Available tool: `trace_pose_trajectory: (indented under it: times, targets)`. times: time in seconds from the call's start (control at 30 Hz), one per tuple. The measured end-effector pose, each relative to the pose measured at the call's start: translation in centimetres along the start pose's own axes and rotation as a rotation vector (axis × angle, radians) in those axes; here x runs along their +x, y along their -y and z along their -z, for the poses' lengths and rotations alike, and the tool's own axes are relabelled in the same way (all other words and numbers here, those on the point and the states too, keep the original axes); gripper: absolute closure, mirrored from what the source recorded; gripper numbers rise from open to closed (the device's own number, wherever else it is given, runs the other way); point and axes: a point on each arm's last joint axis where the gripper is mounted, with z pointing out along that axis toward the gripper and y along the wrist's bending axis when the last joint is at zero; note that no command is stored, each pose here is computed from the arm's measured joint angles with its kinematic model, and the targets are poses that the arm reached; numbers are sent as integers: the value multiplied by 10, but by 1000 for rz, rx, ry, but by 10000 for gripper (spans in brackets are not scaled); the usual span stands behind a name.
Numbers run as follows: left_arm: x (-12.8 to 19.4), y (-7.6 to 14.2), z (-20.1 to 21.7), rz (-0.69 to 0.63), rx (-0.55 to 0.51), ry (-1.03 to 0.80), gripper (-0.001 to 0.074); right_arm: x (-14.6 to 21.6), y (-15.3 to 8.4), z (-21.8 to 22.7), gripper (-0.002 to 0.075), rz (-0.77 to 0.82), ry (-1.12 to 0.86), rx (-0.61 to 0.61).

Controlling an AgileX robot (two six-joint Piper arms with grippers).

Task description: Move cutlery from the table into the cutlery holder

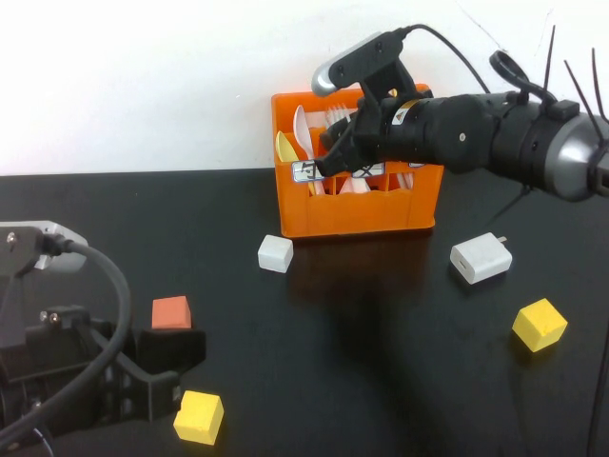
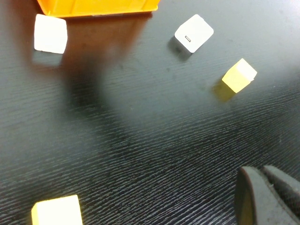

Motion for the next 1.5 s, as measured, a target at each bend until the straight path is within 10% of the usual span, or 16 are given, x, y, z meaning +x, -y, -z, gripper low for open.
trace_pose_trajectory:
  times: [0.2,0.47,0.93,1.5]
  targets:
    - [-2,-1,0,-9,-15,18,736,-12,1,15,386,80,7,-7]
    - [-13,-4,6,-17,-70,165,736,-60,3,86,689,156,48,-36]
    - [-15,16,78,-305,-157,525,736,-108,5,267,723,354,59,11]
    - [72,3,103,-356,-117,617,736,33,-29,363,725,335,25,-42]
